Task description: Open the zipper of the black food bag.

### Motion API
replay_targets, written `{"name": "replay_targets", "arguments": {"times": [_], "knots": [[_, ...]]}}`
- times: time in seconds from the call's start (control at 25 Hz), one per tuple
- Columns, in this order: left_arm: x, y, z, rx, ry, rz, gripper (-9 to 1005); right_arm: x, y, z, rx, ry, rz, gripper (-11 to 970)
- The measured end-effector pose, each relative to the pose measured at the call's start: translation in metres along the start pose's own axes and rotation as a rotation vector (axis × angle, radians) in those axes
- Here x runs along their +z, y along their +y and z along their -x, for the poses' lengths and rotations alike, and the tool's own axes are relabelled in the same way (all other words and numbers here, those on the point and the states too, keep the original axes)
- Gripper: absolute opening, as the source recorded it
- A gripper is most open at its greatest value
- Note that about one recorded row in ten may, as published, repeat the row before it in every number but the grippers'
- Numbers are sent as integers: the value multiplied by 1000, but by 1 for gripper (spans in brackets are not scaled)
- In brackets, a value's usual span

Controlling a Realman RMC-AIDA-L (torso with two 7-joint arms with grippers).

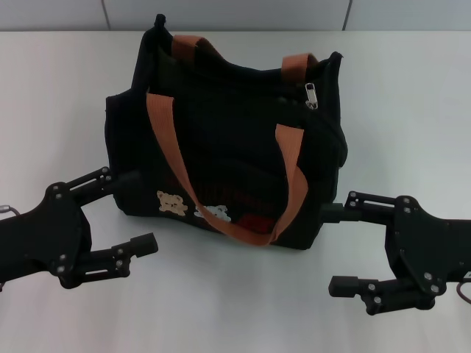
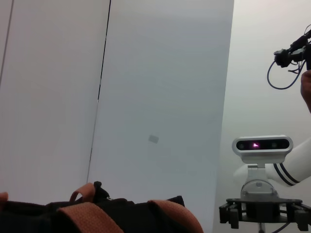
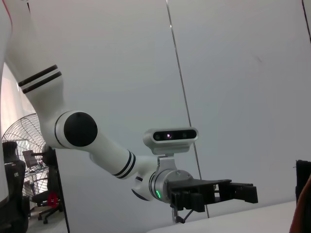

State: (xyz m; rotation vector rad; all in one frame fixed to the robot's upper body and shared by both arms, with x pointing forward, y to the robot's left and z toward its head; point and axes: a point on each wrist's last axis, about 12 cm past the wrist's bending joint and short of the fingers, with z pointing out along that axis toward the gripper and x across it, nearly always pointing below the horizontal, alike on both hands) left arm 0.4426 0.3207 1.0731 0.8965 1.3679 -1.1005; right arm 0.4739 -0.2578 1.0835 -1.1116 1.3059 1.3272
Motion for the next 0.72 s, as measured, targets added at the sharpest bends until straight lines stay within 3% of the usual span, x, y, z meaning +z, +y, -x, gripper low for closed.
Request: {"name": "replay_targets", "arguments": {"times": [0.72], "knots": [[9, 4, -2, -3, 0, 5, 847, 1, 1, -1, -13, -15, -8, 835]]}}
